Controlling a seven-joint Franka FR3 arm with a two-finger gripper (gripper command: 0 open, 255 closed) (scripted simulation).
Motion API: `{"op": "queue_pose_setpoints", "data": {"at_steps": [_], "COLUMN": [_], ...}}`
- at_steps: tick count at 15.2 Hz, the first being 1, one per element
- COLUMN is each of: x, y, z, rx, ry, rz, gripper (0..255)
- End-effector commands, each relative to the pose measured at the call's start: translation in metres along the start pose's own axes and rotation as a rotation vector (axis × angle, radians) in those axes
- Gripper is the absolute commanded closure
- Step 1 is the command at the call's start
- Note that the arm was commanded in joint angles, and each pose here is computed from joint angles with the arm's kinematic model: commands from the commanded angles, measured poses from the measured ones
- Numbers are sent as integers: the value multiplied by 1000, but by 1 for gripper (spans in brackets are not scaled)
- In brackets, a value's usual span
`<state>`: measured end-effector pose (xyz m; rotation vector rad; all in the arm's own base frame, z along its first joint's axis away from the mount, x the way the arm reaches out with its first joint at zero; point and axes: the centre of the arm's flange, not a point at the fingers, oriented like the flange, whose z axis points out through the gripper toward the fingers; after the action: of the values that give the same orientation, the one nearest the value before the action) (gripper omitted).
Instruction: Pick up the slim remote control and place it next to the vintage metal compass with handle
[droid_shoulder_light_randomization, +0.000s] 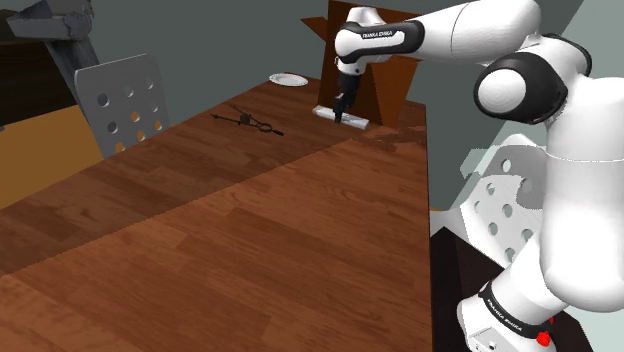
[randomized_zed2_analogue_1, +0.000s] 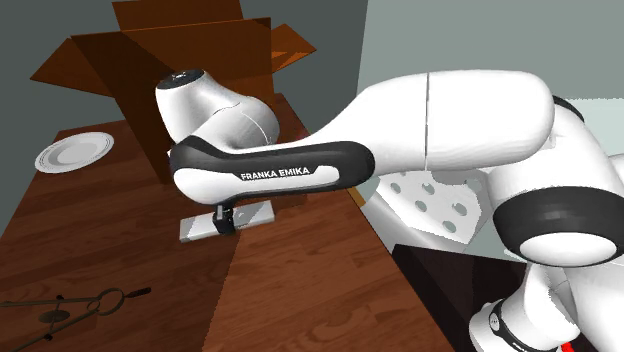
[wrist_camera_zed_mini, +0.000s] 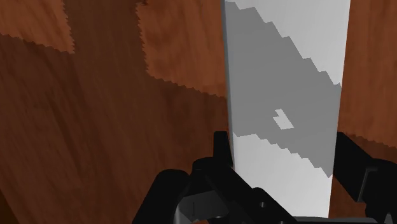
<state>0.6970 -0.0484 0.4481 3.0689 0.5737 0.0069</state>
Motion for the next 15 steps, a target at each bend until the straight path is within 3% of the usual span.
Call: {"op": "queue_pose_setpoints", "data": {"at_steps": [1,7,15], "x": [21,75,78], "y": [-21,-80,-84], "z": [1,-1,36], "rx": [0,0,0], "ry": [0,0,0], "rz": [1,1,1], "gripper": [255,255,255]}}
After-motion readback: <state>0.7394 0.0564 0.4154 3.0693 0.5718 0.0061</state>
